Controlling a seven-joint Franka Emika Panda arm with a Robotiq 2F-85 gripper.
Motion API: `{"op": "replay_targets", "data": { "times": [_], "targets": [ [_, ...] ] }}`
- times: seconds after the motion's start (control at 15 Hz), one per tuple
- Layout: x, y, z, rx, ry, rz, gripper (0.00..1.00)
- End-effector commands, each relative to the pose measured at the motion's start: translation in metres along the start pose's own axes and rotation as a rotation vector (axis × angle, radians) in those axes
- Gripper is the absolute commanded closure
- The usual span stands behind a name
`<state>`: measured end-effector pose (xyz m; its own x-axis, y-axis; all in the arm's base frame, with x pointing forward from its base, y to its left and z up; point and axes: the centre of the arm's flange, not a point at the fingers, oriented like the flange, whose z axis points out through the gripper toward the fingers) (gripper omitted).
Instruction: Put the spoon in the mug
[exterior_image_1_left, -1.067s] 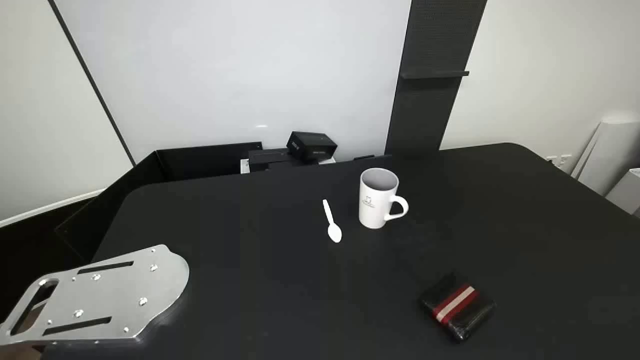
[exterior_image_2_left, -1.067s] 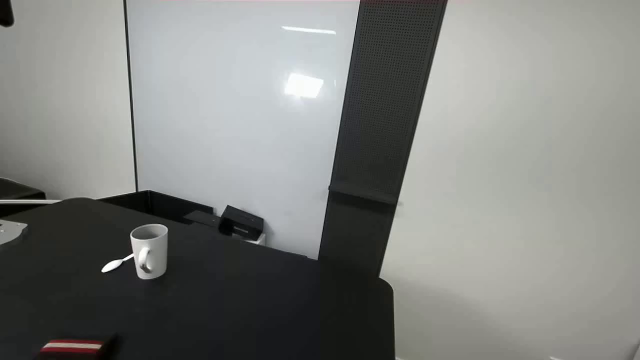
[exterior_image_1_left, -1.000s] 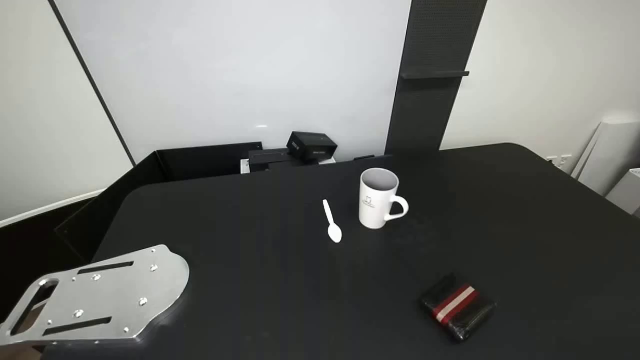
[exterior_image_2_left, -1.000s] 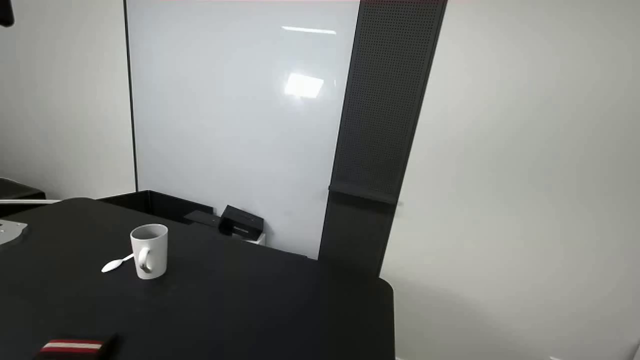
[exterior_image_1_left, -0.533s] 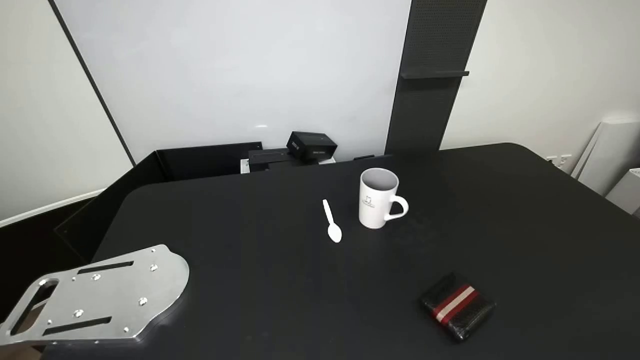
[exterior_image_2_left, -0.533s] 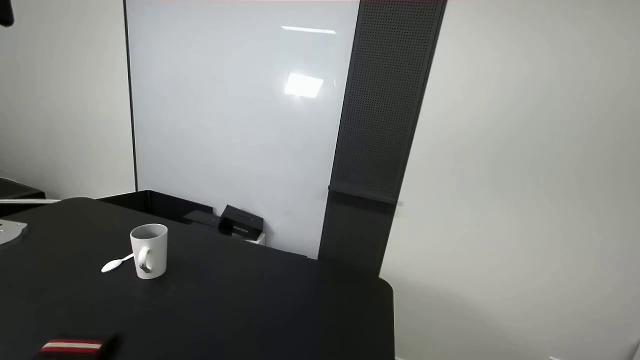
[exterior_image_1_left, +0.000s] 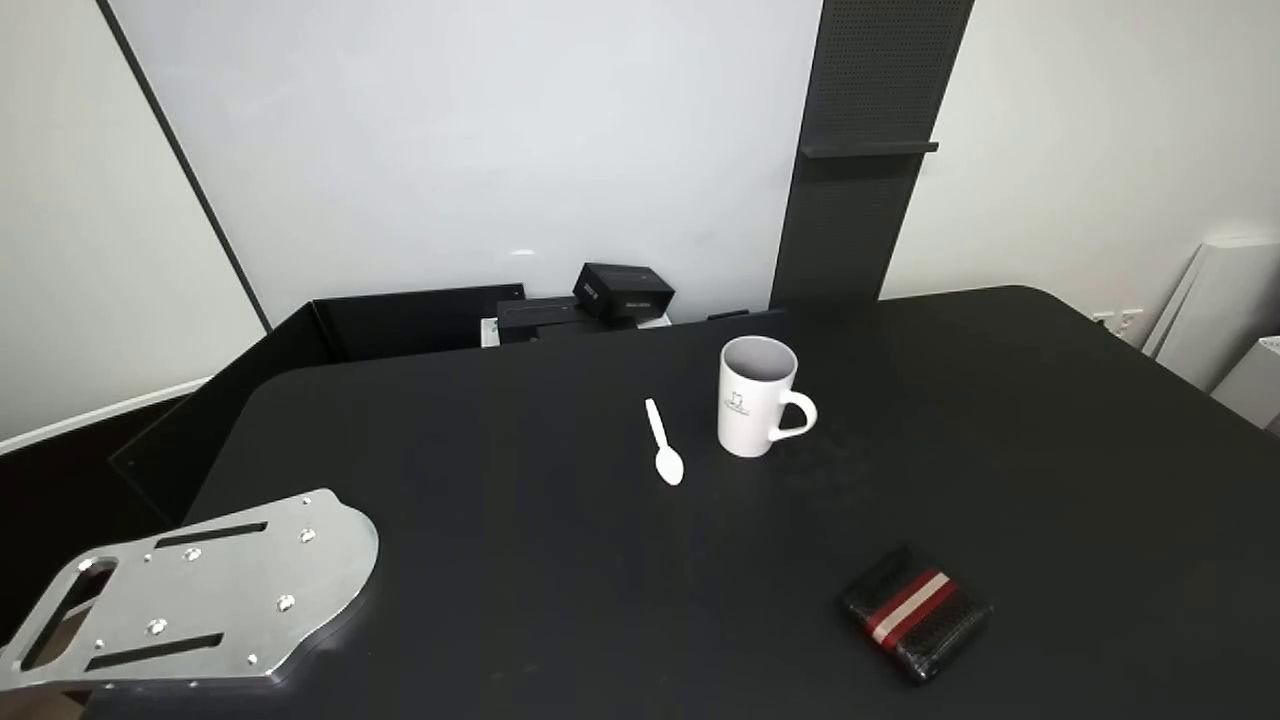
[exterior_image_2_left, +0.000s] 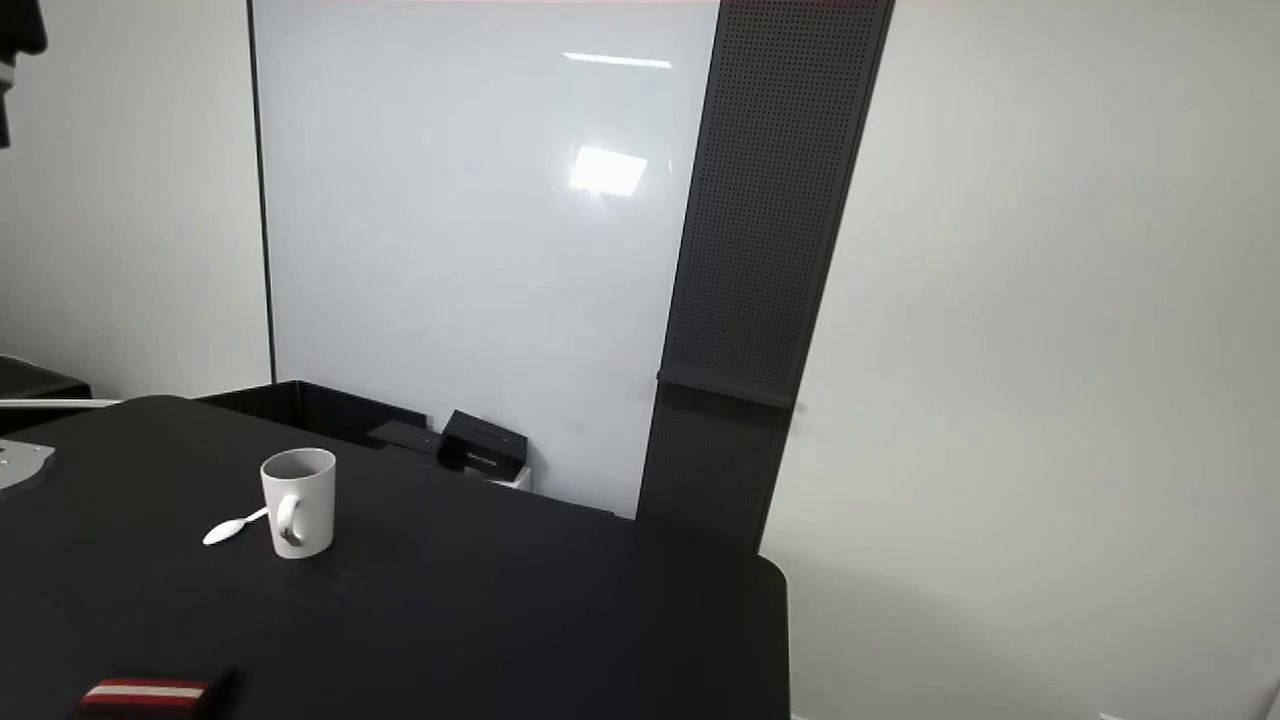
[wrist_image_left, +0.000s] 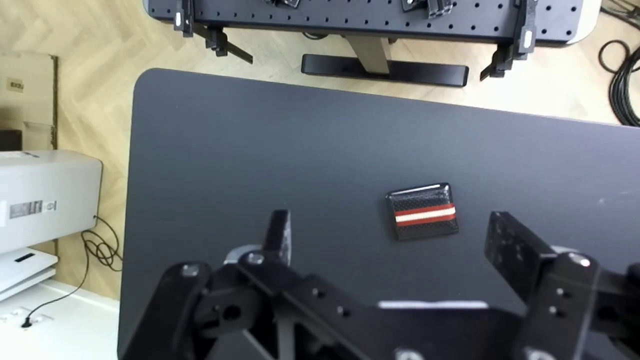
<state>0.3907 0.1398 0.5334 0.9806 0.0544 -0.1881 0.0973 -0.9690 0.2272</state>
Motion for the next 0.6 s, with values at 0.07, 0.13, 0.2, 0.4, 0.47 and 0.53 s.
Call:
{"op": "replay_targets", "data": {
  "times": [0.07,0.13,0.2,0.4,0.47,0.53],
  "targets": [
    [0.026,0.011,-0.009,-0.023,0.158,0.018,0.0],
    [0.033,0.014,-0.011,-0.026,0.188,0.019,0.0],
    [0.044,0.018,-0.012,-0.027,0.212,0.023,0.0],
    [0.076,0.026,-0.012,-0.016,0.283,0.038,0.0],
    [0.091,0.028,-0.01,-0.001,0.304,0.047,0.0],
    [0.106,0.028,-0.008,0.012,0.321,0.049,0.0]
  ]
}}
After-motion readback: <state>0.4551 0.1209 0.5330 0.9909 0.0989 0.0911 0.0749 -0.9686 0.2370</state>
